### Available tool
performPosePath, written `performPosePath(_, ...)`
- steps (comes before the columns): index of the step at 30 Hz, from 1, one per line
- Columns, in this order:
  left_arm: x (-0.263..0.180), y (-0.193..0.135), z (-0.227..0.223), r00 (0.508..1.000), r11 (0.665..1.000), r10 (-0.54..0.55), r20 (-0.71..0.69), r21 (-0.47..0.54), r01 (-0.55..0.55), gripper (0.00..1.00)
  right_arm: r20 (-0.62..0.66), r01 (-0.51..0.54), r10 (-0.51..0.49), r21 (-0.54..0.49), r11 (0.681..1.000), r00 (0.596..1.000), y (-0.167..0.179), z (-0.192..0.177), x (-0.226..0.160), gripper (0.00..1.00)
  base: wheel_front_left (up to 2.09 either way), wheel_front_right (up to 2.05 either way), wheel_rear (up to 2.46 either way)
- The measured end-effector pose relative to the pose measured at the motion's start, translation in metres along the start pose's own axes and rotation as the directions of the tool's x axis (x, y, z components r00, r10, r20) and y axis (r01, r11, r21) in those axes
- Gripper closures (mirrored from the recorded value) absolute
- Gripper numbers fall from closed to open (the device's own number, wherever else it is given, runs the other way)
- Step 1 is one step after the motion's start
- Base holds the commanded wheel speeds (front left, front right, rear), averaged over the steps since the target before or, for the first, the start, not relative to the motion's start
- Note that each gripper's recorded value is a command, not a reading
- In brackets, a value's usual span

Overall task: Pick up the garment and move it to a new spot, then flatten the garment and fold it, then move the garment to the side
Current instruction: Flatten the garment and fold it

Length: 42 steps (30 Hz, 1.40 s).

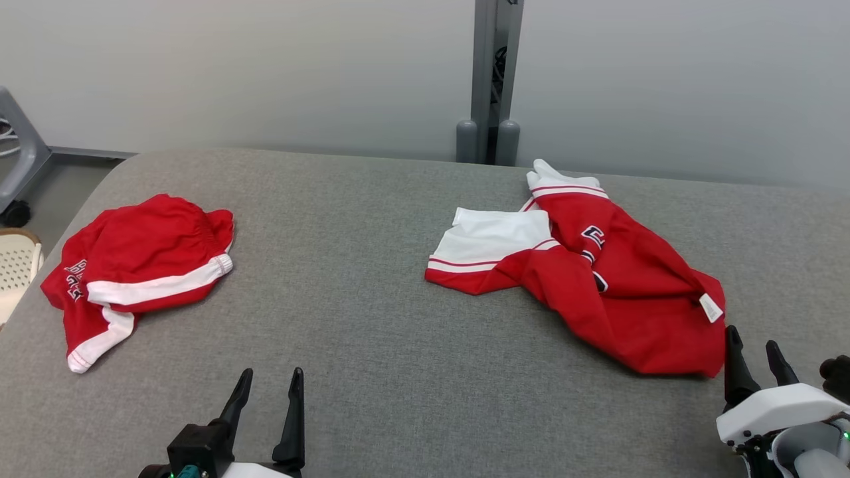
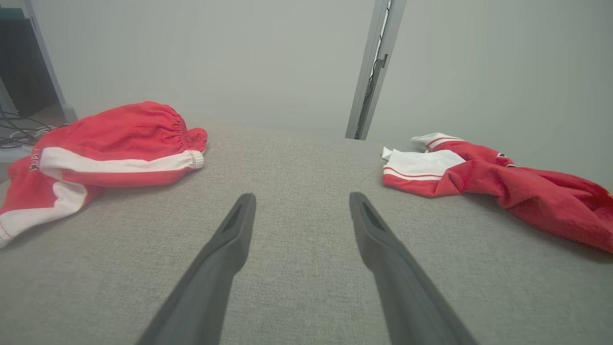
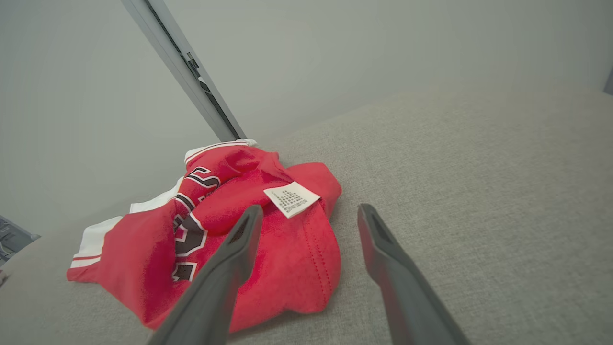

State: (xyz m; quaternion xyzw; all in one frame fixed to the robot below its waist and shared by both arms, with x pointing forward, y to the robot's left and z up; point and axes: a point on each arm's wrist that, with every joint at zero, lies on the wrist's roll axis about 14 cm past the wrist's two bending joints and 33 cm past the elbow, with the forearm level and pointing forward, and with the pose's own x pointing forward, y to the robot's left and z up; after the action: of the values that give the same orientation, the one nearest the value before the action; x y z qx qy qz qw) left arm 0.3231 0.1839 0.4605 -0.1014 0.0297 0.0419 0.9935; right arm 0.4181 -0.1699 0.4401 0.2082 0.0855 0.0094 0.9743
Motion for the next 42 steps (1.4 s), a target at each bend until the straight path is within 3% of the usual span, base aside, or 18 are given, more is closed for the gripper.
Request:
performPosePath(11,-0.001,0.013,-0.004,0.999,0.999,0.035,-0.018,0.012,-0.035,0.0,-0.15,0.027,-0.03,-0.027,0.999,0.988,-0.008,-0.031,0.03,0.0,0.0,0.0,0.0)
performPosePath(16,-0.002,0.016,-0.008,0.999,0.999,0.044,-0.031,0.015,-0.043,0.0,-0.195,0.042,-0.038,0.015,0.999,0.98,-0.004,-0.044,0.036,0.02,0.0,0.0,0.0)
performPosePath(17,-0.001,0.015,-0.008,0.999,0.999,0.044,-0.032,0.015,-0.043,0.0,-0.207,0.048,-0.04,0.035,0.998,0.977,-0.003,-0.048,0.036,0.64,0.0,0.0,0.0)
performPosePath(18,0.0,0.016,-0.007,0.999,0.999,0.044,-0.03,0.016,-0.043,0.0,-0.214,0.046,-0.037,0.036,0.998,0.976,-0.002,-0.05,0.037,0.93,0.0,0.0,0.0)
performPosePath(19,0.001,0.016,-0.006,0.999,0.999,0.044,-0.027,0.017,-0.043,0.0,-0.218,0.035,-0.03,0.022,0.999,0.976,-0.001,-0.05,0.038,1.0,0.0,0.0,0.0)
performPosePath(25,0.004,0.012,-0.006,0.999,0.999,0.033,-0.026,0.018,-0.033,0.0,-0.197,-0.044,0.034,-0.049,0.998,0.98,0.01,-0.038,0.04,1.0,0.0,0.0,0.0)
performPosePath(31,0.006,0.004,-0.003,1.0,1.0,0.01,-0.014,0.009,-0.01,0.0,-0.123,-0.157,0.139,-0.147,0.977,0.983,0.033,-0.012,0.037,1.0,0.0,0.0,0.0)
performPosePath(32,0.006,0.001,-0.001,1.0,1.0,0.003,-0.01,0.005,-0.003,0.0,-0.119,-0.187,0.167,-0.183,0.965,0.979,0.039,-0.011,0.033,1.0,0.0,0.0,0.0)
performPosePath(37,0.009,-0.012,0.004,0.999,0.999,-0.035,0.01,-0.006,0.035,0.0,-0.119,-0.359,0.341,-0.407,0.84,0.932,0.075,-0.004,0.006,1.0,0.0,0.0,0.0)
performPosePath(41,0.009,-0.018,0.008,0.999,0.999,-0.047,0.021,-0.011,0.048,0.0,-0.181,-0.464,0.438,-0.514,0.721,0.881,0.092,-0.017,-0.019,1.0,0.0,0.0,0.0)
performPosePath(42,0.009,-0.019,0.008,0.999,0.999,-0.049,0.022,-0.009,0.05,0.0,-0.208,-0.494,0.461,-0.545,0.678,0.863,0.095,-0.022,-0.026,1.0,0.0,0.0,0.0)
